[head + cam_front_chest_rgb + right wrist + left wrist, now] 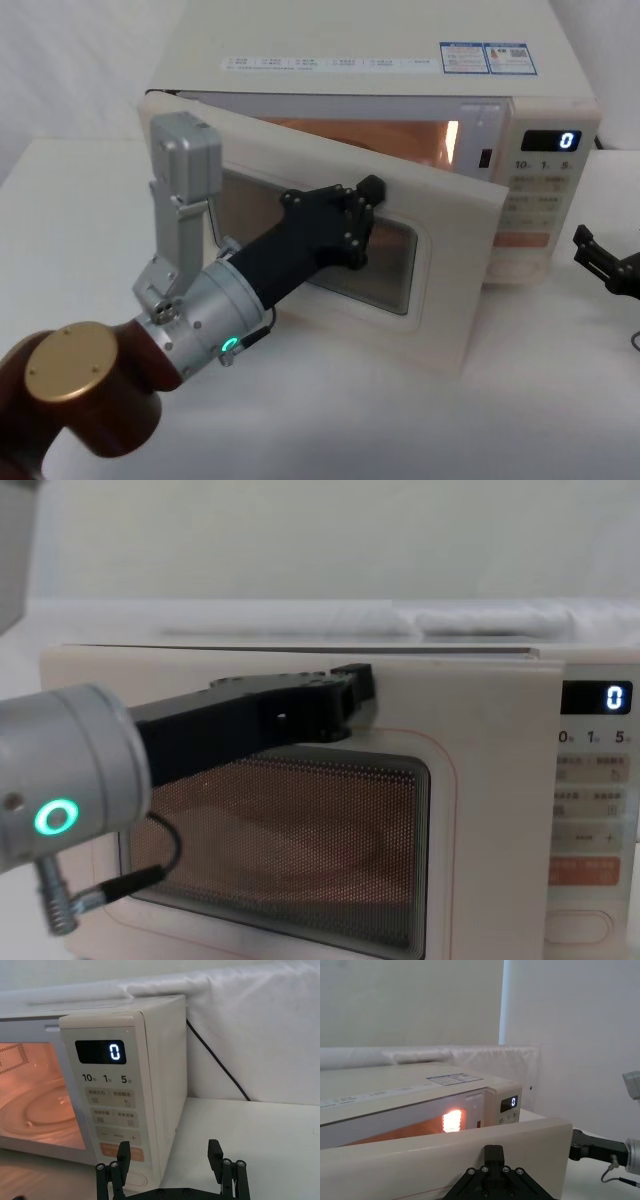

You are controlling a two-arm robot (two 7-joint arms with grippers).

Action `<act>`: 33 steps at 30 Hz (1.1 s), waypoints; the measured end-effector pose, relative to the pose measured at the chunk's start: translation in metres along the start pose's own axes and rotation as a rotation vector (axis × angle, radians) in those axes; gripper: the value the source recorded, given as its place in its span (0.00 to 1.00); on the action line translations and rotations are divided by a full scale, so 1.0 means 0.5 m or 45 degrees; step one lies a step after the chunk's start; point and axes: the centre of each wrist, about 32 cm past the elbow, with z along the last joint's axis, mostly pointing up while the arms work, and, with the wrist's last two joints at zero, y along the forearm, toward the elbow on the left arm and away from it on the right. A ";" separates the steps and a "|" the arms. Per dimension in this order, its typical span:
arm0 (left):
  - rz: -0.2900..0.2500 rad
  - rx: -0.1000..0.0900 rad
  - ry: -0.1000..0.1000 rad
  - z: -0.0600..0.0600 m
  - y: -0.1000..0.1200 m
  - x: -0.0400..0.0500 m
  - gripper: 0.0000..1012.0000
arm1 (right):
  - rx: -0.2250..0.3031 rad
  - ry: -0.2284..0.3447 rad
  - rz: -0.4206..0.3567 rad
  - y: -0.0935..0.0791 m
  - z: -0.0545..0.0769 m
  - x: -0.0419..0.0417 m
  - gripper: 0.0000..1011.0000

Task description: Press the button to open the microwave door with one hand; close the microwave door with the other hand.

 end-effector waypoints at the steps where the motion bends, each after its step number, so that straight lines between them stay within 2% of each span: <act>1: 0.001 0.000 0.000 0.000 -0.004 0.001 0.00 | 0.000 0.000 0.000 0.000 0.000 0.000 0.99; 9: -0.002 0.012 -0.008 -0.001 -0.044 0.003 0.00 | 0.000 0.000 0.000 0.000 0.000 0.000 0.99; 17: -0.026 0.038 -0.018 -0.005 -0.082 0.001 0.00 | 0.000 0.000 0.000 0.000 0.000 0.000 0.99; 23: -0.048 0.052 -0.034 -0.007 -0.109 0.001 0.00 | 0.000 0.000 0.000 0.000 0.000 0.000 0.99; 33: -0.075 0.085 -0.074 -0.009 -0.150 0.006 0.00 | 0.000 0.000 0.000 0.000 0.000 0.000 0.99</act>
